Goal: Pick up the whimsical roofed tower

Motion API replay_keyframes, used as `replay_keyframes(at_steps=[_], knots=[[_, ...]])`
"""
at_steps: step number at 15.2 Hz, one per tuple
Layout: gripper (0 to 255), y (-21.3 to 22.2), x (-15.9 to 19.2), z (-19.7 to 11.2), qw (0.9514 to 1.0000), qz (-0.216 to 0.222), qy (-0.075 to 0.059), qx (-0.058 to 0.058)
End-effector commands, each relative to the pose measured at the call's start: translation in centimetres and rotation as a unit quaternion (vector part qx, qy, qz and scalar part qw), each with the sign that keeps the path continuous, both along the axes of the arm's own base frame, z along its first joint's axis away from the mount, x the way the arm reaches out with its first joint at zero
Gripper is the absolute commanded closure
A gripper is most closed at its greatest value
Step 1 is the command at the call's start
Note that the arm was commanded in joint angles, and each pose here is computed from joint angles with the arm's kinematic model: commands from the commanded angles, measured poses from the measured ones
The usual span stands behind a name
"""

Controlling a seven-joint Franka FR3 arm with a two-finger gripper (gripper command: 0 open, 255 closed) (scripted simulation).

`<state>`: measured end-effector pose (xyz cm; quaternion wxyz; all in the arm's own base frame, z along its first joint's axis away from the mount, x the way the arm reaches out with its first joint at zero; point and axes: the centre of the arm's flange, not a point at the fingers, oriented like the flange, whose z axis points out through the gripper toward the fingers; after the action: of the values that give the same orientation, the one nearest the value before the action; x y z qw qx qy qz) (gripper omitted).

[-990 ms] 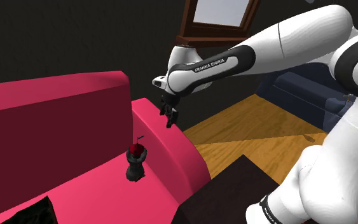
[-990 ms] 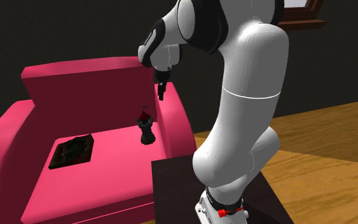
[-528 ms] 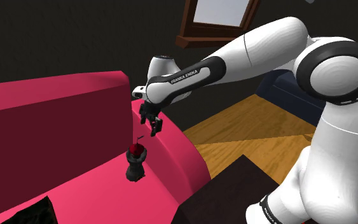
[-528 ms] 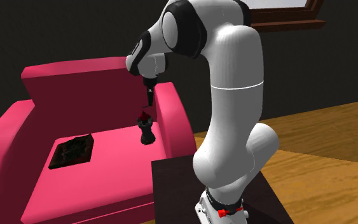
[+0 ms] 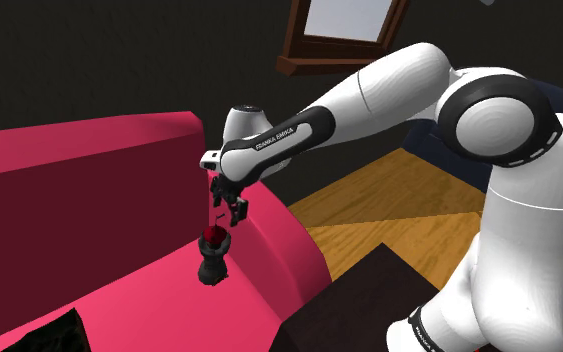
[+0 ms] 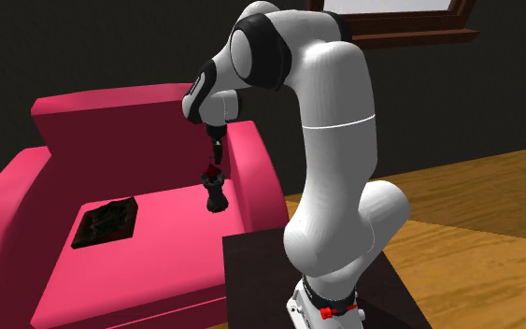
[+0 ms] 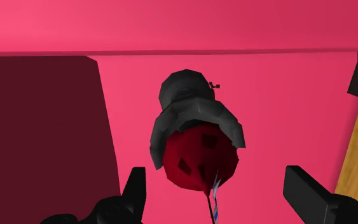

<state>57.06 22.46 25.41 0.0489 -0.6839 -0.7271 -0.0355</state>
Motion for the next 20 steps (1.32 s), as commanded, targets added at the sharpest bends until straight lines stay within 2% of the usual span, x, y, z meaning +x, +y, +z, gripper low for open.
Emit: replay_keyframes(at_steps=[1, 2, 3, 12, 20], knots=[[0, 0.1, 0.0, -0.8, 1.0, 0.0, 0.0, 0.0], [0, 0.1, 0.0, -0.8, 1.0, 0.0, 0.0, 0.0], [255, 0.1, -0.1, -0.8, 1.0, 0.0, 0.0, 0.0], [255, 0.1, 0.0, -0.8, 1.0, 0.0, 0.0, 0.0], [255, 0.1, 0.0, 3.4, 1.0, 0.0, 0.0, 0.0]])
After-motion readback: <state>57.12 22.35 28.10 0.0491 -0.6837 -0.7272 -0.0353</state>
